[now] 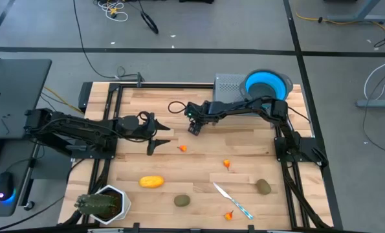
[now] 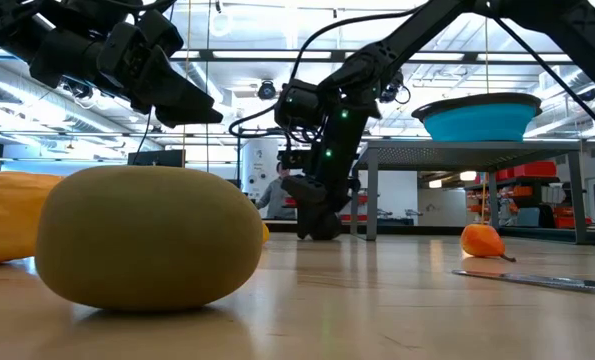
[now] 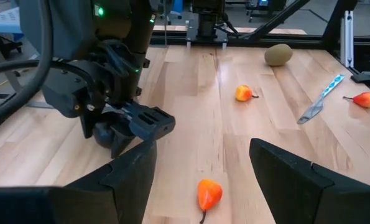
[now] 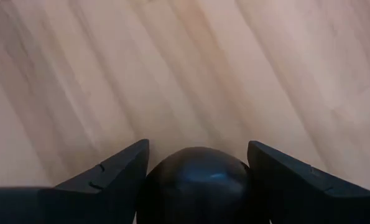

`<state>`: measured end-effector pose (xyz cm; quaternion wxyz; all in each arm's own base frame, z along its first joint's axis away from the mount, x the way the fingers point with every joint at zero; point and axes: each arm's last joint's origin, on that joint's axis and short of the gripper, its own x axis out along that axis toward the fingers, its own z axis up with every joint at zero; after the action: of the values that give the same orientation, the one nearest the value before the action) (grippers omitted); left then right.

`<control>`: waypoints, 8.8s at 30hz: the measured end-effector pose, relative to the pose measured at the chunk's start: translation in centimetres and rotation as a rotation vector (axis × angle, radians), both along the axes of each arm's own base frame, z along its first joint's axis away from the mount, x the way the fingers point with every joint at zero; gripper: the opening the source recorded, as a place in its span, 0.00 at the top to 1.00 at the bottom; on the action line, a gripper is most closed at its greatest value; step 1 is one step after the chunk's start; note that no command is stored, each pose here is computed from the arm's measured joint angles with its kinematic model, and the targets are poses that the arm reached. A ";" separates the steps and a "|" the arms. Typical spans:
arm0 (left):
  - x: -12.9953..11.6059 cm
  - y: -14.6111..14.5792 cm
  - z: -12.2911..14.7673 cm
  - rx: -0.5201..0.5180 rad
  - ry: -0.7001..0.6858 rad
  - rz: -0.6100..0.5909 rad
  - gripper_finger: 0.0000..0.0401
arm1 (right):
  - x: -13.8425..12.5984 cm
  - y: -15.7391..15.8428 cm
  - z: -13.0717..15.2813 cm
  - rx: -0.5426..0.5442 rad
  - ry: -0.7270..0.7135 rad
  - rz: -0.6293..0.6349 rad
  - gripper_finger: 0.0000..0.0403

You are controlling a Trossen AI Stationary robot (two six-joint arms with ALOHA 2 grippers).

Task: Pick & Place Fruit
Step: Put the black plum into the blue strainer bowl on the shelf, then put the yellow pear into the blue strainer bowl on the shelf, then put the brown kiwi into the blue strainer bowl on the shelf

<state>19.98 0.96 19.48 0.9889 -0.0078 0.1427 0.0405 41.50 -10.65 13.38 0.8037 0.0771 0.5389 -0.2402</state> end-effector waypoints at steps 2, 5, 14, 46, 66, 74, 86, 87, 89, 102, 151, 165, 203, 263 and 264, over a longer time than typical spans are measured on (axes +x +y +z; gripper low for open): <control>0.0 0.0 0.0 0.002 0.000 0.000 0.34 | 0.0 0.4 0.0 0.027 0.000 -0.004 0.31; 0.0 0.0 0.0 0.002 0.000 -0.001 0.34 | 0.2 1.3 0.0 0.058 -0.009 0.009 0.33; 0.0 0.0 0.1 -0.004 -0.007 0.002 0.34 | 0.6 3.7 0.3 0.068 -0.009 0.075 0.37; -0.1 -0.3 -0.5 -0.052 0.048 0.002 0.34 | -13.5 1.9 21.8 -0.425 -0.212 -0.182 0.38; 0.0 -0.3 -0.2 -0.024 0.015 0.017 0.34 | -24.4 1.7 21.6 -0.649 -0.237 -0.513 0.36; 0.0 -0.3 -0.2 -0.024 0.017 0.016 0.34 | -24.8 0.9 20.6 -0.648 -0.168 -0.510 0.29; 0.0 -0.3 -0.2 -0.024 0.017 0.014 0.34 | -23.8 1.1 21.1 -0.596 -0.311 -0.466 0.17; 0.0 -0.3 -0.2 -0.023 0.018 0.013 0.34 | -23.5 1.4 21.3 -0.560 -0.350 -0.425 0.17; 0.0 -0.3 -0.2 -0.024 0.019 0.014 0.34 | -22.8 2.0 21.4 -0.473 -0.426 -0.320 0.17; -0.1 -0.3 -0.3 -0.043 0.031 0.020 0.34 | -20.5 9.3 17.7 0.065 -0.490 0.245 0.17; 0.7 -0.1 -1.6 -0.002 0.087 0.077 0.34 | -17.3 21.0 0.2 0.033 -0.088 0.230 0.22; 1.6 -0.1 -2.3 -0.009 0.074 0.064 0.34 | -17.1 21.0 -1.0 -0.016 -0.061 0.202 0.37; 1.7 -0.1 -2.1 -0.018 0.051 0.045 0.34 | -20.1 17.3 16.1 -0.501 -0.200 0.003 0.66; 1.7 -0.7 -2.1 -0.068 0.055 0.005 0.34 | -24.9 11.2 16.2 0.459 -0.099 -0.020 0.41; 1.7 -0.7 -2.1 -0.068 0.055 0.005 0.34 | -24.7 11.6 15.7 0.468 -0.070 -0.022 0.41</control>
<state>21.65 0.23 17.33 0.9837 -0.0407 0.1711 0.0384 16.85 1.00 29.04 0.7795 0.2755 0.5508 -0.1146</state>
